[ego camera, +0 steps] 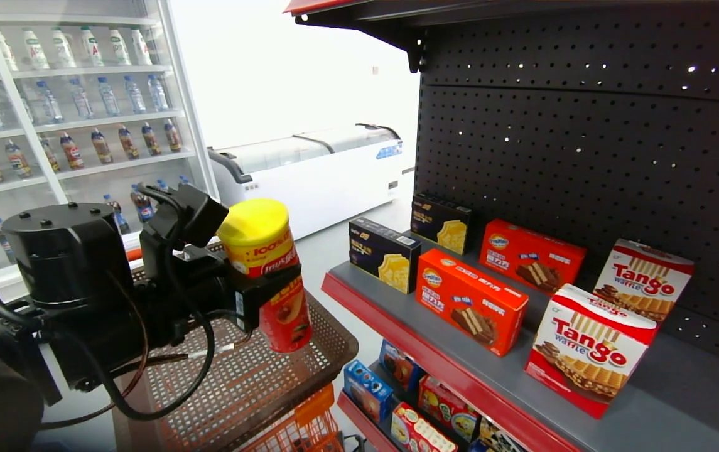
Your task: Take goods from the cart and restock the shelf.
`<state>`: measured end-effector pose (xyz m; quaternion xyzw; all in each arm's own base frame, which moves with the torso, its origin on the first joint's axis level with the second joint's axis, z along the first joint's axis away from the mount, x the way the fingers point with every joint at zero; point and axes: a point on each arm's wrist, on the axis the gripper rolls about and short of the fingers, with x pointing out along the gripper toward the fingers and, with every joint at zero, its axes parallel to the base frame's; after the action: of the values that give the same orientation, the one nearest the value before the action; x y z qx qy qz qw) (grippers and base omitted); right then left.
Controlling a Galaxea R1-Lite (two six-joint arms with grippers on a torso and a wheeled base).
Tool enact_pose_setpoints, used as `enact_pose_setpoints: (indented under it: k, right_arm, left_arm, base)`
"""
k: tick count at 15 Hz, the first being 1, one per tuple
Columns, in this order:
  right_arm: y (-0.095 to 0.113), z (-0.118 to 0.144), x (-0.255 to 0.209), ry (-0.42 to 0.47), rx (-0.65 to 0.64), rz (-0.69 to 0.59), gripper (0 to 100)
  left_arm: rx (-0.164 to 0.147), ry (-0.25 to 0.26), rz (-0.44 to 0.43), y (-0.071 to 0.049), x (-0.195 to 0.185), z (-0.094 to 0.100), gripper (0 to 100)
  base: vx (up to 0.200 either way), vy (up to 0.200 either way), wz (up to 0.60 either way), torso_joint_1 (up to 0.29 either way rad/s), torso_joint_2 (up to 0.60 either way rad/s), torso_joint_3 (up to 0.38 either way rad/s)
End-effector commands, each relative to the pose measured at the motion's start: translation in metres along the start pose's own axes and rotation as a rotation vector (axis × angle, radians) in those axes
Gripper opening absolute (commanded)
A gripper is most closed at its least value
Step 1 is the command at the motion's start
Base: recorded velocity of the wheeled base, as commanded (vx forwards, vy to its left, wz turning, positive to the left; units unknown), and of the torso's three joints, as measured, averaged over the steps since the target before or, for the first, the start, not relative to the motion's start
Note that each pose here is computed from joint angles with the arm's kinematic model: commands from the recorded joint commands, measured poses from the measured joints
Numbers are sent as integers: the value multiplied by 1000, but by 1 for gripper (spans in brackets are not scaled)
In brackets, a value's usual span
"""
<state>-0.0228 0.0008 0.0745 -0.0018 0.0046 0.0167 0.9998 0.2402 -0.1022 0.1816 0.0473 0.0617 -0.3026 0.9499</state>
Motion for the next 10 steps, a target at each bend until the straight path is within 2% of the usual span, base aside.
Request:
enact_pose_setpoints:
  k: [1, 3, 4, 6, 9, 10]
  right_arm:
    - [0, 0, 0, 1, -1, 0, 100]
    - [0, 0, 0, 1, -1, 0, 100]
    - [0, 0, 0, 1, -1, 0, 100]
    - [0, 0, 0, 1, -1, 0, 100]
    - [0, 0, 0, 1, -1, 0, 100]
    - [0, 0, 0, 1, -1, 0, 100]
  left_arm:
    - [10, -13, -48, -17, -9, 9, 0]
    - [4, 19, -88, -27, -13, 10, 0]
    - [-8, 35, -95, -27, -13, 10, 0]
    - [-30, 32, -85, -26, -11, 16, 0]
    - [-28, -17, -52, -25, -2, 32, 0]
    - [-58, -54, -52, -24, 4, 44, 0]
  base:
    - [0, 0, 0, 0, 0, 0]
    - [0, 0, 0, 0, 0, 0]
    - [0, 0, 0, 0, 0, 0]
    - [0, 0, 0, 0, 0, 0]
    - [0, 0, 0, 0, 0, 0]
    - [0, 0, 0, 0, 0, 0]
